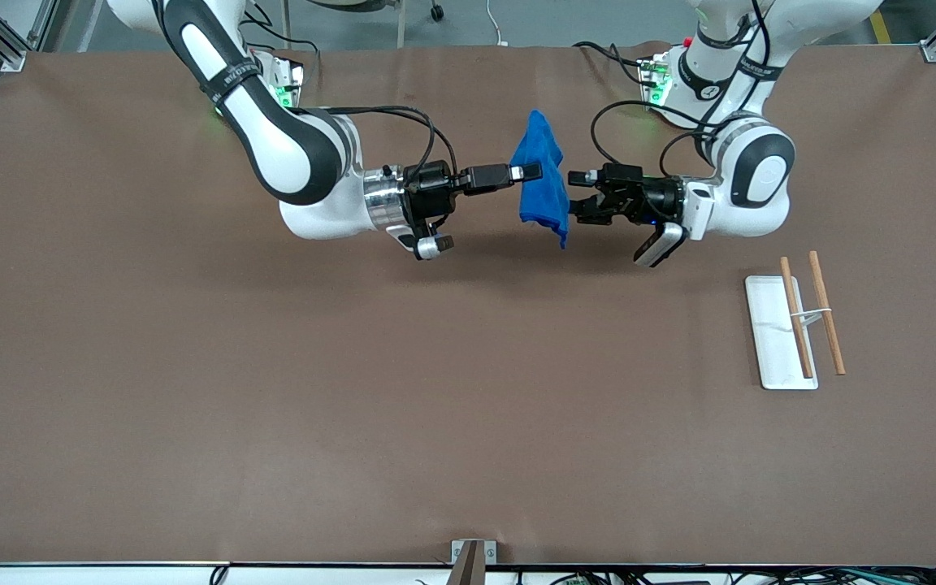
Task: Right arm passes towel to left arm to hang
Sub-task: 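Grasp the towel with the left gripper while the right gripper releases, then carry the towel over the dowel rack while the right gripper withdraws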
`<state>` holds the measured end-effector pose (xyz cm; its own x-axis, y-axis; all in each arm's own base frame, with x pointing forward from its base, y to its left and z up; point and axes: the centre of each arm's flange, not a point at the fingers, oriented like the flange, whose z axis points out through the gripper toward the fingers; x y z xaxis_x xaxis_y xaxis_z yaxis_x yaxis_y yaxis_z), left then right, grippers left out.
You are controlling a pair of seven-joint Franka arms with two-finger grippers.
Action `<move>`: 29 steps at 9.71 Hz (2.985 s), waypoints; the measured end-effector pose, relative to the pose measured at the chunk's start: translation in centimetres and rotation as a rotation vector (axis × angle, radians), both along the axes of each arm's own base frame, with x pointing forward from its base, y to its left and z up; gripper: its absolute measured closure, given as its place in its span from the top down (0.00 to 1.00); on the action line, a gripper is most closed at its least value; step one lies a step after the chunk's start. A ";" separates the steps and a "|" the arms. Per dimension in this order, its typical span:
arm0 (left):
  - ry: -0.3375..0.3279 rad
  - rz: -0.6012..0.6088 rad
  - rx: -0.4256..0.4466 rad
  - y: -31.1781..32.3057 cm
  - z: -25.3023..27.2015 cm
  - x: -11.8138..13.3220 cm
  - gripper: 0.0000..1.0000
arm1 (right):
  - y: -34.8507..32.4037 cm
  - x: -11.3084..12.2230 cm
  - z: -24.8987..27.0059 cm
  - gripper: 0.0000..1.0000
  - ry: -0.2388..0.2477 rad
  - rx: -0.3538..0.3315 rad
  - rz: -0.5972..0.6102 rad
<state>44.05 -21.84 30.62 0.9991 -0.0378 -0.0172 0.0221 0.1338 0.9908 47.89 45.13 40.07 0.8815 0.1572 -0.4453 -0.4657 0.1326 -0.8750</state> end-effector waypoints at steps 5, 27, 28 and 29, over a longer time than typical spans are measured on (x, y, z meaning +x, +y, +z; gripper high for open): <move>-0.024 0.036 -0.003 1.3 1.0 0.7 0.09 | 0.0 0.0 0.0 0.05 0.000 0.000 0.000; -0.289 -0.134 1.338 40.0 8.8 14.8 0.02 | -48.3 6.8 16.4 1.00 -0.424 -1.674 0.203; -0.283 -0.127 1.353 42.4 8.3 14.1 0.02 | -49.2 6.4 18.6 1.00 -0.410 -1.693 0.207; -0.298 -0.136 1.361 44.1 7.9 13.5 0.02 | -49.8 6.0 20.2 1.00 -0.397 -1.710 0.210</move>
